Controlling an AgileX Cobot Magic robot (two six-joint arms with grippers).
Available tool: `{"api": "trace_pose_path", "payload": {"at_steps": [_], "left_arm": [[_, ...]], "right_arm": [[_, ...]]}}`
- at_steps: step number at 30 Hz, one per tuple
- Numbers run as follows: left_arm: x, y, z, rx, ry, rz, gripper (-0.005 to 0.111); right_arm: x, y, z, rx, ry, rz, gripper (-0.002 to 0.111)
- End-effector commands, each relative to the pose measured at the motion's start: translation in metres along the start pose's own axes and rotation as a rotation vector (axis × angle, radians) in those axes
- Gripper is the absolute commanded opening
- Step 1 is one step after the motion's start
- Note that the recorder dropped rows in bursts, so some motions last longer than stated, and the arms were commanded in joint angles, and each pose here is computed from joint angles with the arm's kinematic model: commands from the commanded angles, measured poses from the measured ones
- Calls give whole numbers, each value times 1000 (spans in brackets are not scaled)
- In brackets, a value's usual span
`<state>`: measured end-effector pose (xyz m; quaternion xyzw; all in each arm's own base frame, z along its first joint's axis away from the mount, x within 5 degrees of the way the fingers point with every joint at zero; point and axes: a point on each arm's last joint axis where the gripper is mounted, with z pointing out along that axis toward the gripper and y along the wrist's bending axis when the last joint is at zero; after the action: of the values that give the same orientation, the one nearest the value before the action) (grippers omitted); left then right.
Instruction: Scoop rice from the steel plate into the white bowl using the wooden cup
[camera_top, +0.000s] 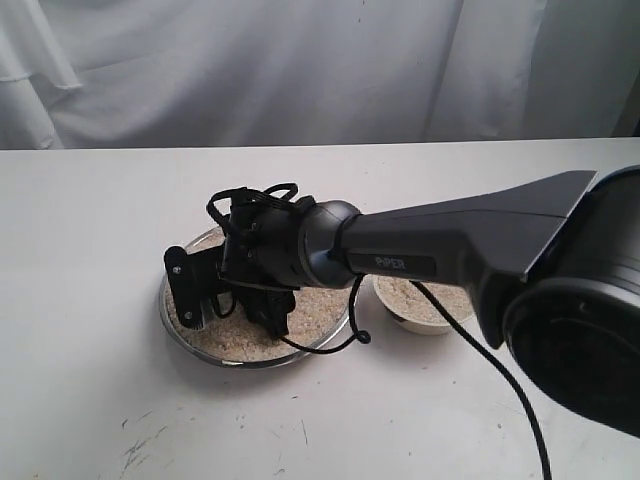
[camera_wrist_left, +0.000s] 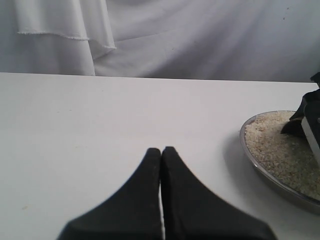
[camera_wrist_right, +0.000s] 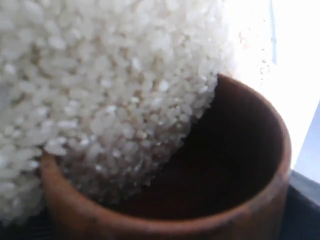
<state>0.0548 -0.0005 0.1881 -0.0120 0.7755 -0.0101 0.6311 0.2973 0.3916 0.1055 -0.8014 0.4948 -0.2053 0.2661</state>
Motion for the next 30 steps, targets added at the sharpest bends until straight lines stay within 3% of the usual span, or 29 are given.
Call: {"api": "trace_pose_path", "payload": {"at_steps": [1,30], "left_arm": [[1,0,0,2,-7,-4,0],[1,0,0,2,-7,-4,0]], "right_arm": [[5,13,17,-64,-31,93,0],[31,9,29,-202,-157,303,0]]}}
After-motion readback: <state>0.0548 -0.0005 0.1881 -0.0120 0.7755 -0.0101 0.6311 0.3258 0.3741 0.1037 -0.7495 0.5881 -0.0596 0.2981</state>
